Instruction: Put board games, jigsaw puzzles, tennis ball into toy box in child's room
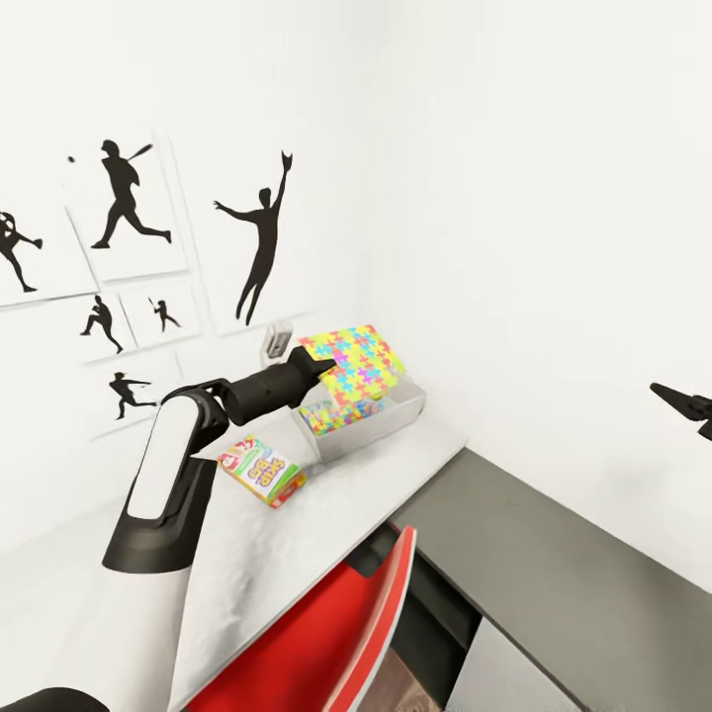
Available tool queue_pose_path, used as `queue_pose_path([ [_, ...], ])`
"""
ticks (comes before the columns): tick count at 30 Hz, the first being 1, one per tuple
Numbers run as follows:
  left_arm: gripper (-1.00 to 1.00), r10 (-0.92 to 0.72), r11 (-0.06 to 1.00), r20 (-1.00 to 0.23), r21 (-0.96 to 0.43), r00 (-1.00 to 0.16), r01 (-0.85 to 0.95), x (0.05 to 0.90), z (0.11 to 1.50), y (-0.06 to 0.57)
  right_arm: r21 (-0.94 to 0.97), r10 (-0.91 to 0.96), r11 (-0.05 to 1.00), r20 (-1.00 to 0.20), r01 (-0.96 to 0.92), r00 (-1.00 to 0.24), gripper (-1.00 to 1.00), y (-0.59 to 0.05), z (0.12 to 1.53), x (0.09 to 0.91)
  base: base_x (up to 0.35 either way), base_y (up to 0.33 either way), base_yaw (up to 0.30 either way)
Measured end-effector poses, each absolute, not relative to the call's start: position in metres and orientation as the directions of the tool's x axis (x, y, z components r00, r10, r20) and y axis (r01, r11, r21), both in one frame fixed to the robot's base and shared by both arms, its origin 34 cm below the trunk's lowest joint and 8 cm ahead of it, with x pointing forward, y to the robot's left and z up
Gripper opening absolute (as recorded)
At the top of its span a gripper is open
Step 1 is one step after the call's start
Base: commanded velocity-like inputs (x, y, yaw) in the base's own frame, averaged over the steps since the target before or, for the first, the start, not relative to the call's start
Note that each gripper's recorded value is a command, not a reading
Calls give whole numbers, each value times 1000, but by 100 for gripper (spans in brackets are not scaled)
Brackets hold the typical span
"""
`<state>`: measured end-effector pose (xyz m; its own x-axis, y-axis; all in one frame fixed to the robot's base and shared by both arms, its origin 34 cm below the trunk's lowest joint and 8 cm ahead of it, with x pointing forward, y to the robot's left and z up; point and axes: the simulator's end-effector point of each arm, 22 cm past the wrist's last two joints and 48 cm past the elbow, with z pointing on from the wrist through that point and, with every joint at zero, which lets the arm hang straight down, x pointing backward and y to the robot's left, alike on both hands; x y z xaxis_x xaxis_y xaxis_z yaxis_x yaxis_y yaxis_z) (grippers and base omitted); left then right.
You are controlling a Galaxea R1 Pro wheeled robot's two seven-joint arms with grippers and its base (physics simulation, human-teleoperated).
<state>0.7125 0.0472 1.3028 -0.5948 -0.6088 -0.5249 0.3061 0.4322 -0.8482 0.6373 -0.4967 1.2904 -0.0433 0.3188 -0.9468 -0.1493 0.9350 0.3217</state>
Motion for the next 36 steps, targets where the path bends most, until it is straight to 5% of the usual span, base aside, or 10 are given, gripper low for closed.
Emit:
queue_pose_path([
  [36,-100,-650,332,-445,-895,-615,296,712,1311,88,321,318,935,-947,-153,-48,100,-495,1289,638,31,0,-287],
])
